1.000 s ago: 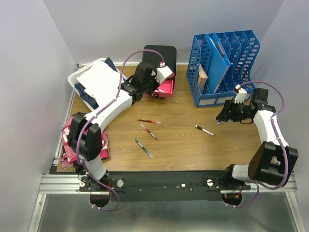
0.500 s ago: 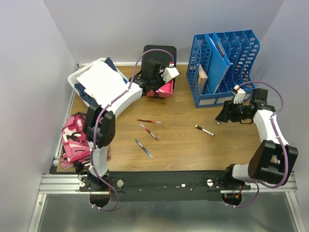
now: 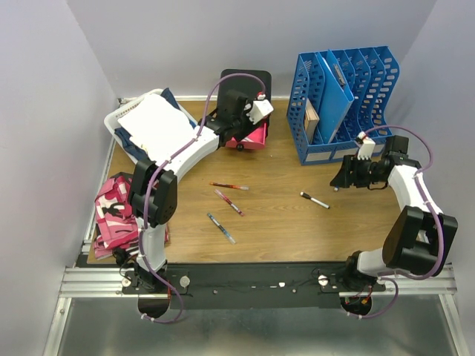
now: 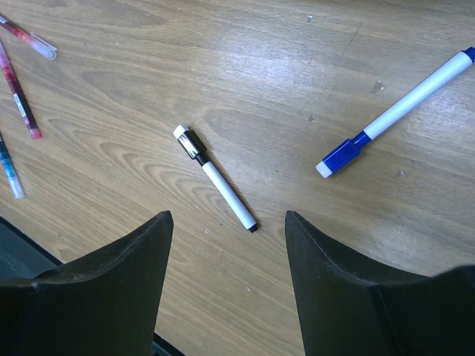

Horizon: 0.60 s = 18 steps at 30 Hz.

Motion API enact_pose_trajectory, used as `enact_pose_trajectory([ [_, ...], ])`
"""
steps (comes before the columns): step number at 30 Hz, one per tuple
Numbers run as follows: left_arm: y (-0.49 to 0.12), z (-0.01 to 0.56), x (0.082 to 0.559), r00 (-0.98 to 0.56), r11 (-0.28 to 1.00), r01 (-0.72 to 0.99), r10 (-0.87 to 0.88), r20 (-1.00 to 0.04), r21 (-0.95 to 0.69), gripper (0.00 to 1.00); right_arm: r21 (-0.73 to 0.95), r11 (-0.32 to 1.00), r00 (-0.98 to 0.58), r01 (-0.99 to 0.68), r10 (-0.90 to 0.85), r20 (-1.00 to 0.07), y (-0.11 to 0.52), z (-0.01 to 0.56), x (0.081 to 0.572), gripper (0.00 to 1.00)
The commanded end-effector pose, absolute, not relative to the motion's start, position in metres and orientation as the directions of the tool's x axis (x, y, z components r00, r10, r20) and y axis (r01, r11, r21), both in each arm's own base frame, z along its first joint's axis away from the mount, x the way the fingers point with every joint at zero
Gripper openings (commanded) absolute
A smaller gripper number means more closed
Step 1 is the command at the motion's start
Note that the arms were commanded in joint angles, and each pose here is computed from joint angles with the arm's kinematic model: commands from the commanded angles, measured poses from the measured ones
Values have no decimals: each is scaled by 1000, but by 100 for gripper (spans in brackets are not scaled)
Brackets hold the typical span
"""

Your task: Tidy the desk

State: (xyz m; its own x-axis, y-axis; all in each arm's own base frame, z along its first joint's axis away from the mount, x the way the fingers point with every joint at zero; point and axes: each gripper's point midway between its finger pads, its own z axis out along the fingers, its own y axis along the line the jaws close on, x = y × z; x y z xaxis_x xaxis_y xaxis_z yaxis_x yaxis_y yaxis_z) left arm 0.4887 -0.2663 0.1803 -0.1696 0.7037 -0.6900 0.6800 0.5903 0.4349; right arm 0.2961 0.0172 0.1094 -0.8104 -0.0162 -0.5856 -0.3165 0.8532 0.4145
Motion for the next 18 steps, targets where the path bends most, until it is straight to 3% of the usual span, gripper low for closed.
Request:
enact_pose_trajectory([
  [1, -258, 229, 493, -167, 684, 586, 627, -761, 435, 64, 364, 893, -815, -264, -4, -580, 12, 107, 310, 69],
  [5, -240, 256, 483, -174, 773, 491, 540, -823, 403, 85, 260, 958, -815, -118, 57, -577, -5, 95, 328, 69],
  [9, -218, 269, 455, -196, 842, 432, 438, -877, 324, 96, 129, 983, -786, 133, 184, -590, -31, 83, 346, 69],
  [11, -212, 271, 446, -221, 878, 405, 366, -904, 256, 99, 63, 967, -758, 247, 233, -609, -43, 74, 352, 69],
  [18, -184, 263, 395, -352, 946, 325, 134, -926, 14, 99, 50, 937, -735, 345, 303, -607, -49, 53, 364, 61],
])
